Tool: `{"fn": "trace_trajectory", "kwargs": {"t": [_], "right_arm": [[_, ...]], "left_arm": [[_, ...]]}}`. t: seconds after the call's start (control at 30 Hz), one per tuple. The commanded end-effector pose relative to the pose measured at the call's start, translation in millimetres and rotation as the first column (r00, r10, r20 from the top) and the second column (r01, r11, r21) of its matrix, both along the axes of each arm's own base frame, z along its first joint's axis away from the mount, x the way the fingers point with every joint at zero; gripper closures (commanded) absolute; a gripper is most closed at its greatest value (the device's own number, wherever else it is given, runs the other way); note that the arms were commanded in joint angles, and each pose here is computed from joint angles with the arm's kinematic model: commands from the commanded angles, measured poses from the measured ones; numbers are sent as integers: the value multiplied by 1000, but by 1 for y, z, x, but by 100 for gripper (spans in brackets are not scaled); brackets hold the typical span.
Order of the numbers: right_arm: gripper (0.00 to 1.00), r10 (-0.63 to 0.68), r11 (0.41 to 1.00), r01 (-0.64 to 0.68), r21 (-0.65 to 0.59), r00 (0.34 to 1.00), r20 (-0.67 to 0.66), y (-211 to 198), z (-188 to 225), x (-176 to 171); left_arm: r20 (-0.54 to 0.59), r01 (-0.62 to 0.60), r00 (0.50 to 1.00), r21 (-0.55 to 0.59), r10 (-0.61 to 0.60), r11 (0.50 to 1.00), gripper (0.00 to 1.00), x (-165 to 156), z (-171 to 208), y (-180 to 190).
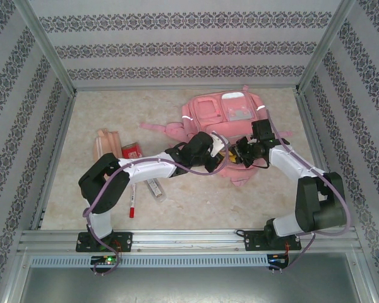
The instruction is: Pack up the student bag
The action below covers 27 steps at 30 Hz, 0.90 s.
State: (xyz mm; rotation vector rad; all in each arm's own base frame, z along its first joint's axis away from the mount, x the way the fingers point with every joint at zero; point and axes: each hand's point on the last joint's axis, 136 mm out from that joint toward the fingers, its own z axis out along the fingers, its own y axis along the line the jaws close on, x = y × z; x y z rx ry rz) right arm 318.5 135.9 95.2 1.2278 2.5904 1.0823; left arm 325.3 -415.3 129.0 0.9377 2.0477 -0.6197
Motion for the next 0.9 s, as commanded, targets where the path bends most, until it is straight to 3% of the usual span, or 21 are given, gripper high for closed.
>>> {"fn": "trace_trajectory", "kwargs": {"t": [0.0,0.17,0.3,0.57,0.77,0.87], "right_arm": [[95,0,999,0,-51,1000,7,-5,-11,4],[100,10,999,-8,-51,999,31,-12,-5,4],[100,7,999,-5,-43,999,42,-25,1,3],[98,37,999,-39,19,997,62,-27,19,-2],[97,41,999,-42,9,997,70,-29,24,-4],[96,31,999,-31,9,998,60,-33,21,-4]], "left_arm": [[95,33,995,-92,-25,995,100,-2,34,-17],[141,15,990,3,-15,1000,100,5,25,2],[185,-68,981,83,52,994,100,29,0,38],[160,-241,961,75,227,968,100,86,-9,110],[152,-257,958,73,244,964,100,99,-15,119],[136,-218,967,12,214,976,100,89,-14,112]]}}
